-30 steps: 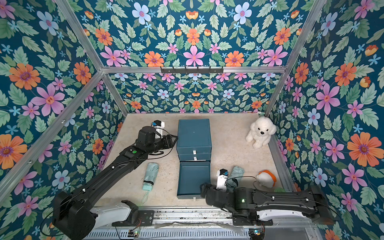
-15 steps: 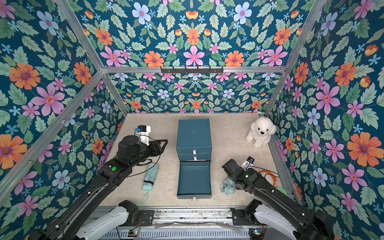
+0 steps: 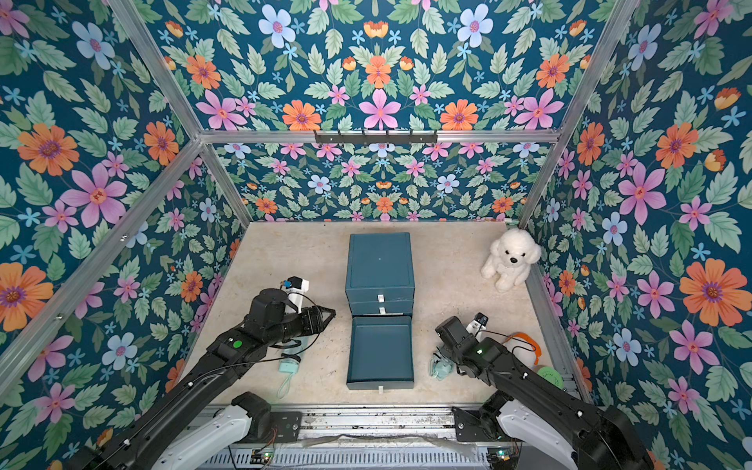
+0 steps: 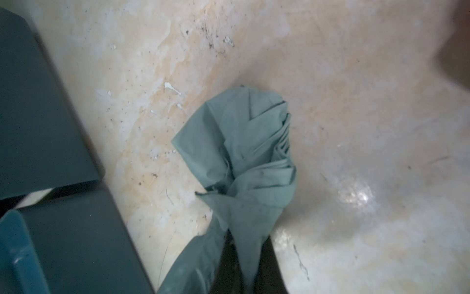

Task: Place the umbrella in the drawer by color
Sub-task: Pick up the umbrella from the center of the board, then place the umbrella in the drawer.

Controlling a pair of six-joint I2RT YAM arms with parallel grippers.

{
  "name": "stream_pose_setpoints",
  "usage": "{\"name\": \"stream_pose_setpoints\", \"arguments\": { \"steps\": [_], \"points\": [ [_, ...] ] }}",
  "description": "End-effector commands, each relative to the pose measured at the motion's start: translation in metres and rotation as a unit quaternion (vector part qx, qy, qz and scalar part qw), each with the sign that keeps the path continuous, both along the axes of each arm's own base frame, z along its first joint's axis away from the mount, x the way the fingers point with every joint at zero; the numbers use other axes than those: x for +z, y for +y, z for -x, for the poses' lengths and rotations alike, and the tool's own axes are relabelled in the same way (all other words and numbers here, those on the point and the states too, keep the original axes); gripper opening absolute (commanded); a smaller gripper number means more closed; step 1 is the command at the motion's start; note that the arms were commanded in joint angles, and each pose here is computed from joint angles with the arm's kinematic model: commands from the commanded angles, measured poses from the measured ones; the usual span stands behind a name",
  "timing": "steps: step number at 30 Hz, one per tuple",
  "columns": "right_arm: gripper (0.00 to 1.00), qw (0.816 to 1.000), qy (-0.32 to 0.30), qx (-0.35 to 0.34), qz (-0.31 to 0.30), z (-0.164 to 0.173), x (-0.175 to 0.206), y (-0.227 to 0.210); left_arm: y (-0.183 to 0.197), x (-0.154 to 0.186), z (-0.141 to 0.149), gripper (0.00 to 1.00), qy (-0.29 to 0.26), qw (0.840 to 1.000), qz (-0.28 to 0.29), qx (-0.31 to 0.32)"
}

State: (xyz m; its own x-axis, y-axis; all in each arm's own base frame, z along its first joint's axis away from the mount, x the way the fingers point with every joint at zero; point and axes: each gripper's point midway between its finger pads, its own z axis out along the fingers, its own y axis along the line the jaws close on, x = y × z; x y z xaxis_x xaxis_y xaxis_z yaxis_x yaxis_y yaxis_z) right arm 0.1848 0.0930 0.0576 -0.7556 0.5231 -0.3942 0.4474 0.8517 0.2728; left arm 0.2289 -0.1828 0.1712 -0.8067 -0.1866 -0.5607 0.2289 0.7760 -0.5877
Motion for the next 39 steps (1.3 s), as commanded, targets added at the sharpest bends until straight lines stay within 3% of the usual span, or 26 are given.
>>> {"name": "stream_pose_setpoints", "arguments": {
  "steps": [1,7,12,17,28,39],
  "points": [
    [0.0,1.0,-0.016,0.005,0.014,-0.001,0.024,-0.006,-0.007,-0.009,0.0,0.59,0.007,1.0,0.016,-0.004],
    [0.0,0.993,-0.082,0.085,-0.025,0.002,0.115,0.037,-0.019,-0.026,0.012,0.58,0.024,0.999,0.025,-0.014],
    [0.0,0.955,-0.07,0.257,-0.128,0.048,0.154,0.14,-0.022,-0.027,0.011,0.58,0.021,0.999,0.027,-0.008],
    [0.0,0.943,-0.042,0.284,-0.169,0.064,0.143,0.178,-0.033,-0.032,0.01,0.58,0.027,0.999,0.038,-0.017],
    [0.0,0.95,-0.007,0.254,-0.183,0.021,0.093,0.179,-0.047,-0.062,0.02,0.57,0.054,0.998,0.016,-0.036],
    [0.0,0.965,-0.055,0.216,-0.136,-0.01,0.076,0.173,-0.043,-0.081,0.02,0.56,0.063,0.998,-0.001,-0.03]
  ]
}}
